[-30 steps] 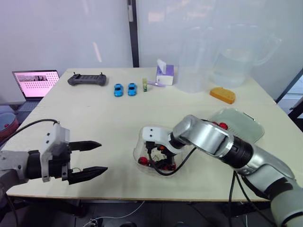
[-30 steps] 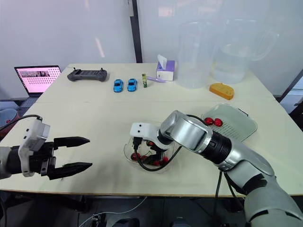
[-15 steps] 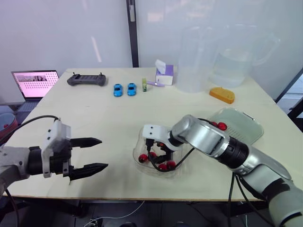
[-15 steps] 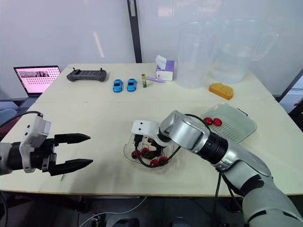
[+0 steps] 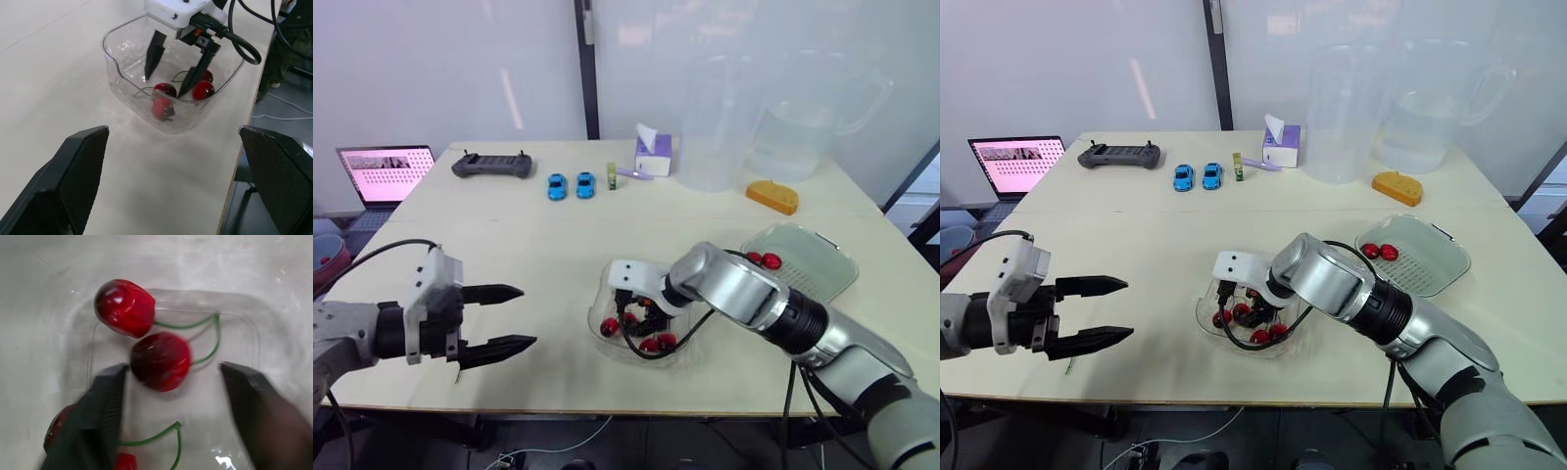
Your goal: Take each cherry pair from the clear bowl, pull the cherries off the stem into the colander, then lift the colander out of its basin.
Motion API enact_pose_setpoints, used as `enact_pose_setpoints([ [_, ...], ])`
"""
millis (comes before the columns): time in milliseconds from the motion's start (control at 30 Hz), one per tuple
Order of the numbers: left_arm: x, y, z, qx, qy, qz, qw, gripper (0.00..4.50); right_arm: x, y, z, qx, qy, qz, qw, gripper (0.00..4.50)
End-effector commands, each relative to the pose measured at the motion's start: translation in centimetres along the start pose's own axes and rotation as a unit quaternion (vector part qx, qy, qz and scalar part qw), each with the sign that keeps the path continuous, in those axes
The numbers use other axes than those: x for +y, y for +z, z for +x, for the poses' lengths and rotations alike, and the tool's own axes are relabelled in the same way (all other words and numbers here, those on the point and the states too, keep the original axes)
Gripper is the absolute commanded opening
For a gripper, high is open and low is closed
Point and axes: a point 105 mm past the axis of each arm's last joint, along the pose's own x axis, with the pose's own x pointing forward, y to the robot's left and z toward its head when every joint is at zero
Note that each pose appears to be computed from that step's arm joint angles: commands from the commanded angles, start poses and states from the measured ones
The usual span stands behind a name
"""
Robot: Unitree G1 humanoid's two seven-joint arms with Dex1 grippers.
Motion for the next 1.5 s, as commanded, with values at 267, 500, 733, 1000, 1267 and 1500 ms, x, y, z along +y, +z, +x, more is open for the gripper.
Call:
enact_pose_setpoints([
  [267,0.0,0.5,0.0,0.001,-0.005,0.019,1.0,4.5,0.5,1.3,-0.3,-0.024,-0.001,-0.003,1.0,3.21],
  [500,0.0,0.6,0.3,0.0,-0.006,0.019,1.0,4.5,0.5,1.4,-0.1,-0.03,-0.002,-0.001,1.0,1.39],
  [733,0.1,0.5,0.4,-0.001,-0.007,0.017,1.0,4.5,0.0,1.7,-1.0,-0.03,-0.014,-0.014,0.999,1.03],
  [1000,0.7,1.4,0.6,-0.04,-0.004,-0.009,0.999,4.5,-0.7,3.2,-5.4,-0.095,-0.044,-0.121,0.987,1.03],
  [1267,2.6,5.5,1.3,-0.174,-0.003,-0.047,0.984,4.5,-0.2,3.4,-8.3,-0.229,-0.092,-0.19,0.95,1.03],
  [1500,3.0,7.7,2.8,-0.228,-0.028,-0.075,0.97,4.5,-1.3,4.4,-11.1,-0.315,-0.305,-0.232,0.868,1.03],
])
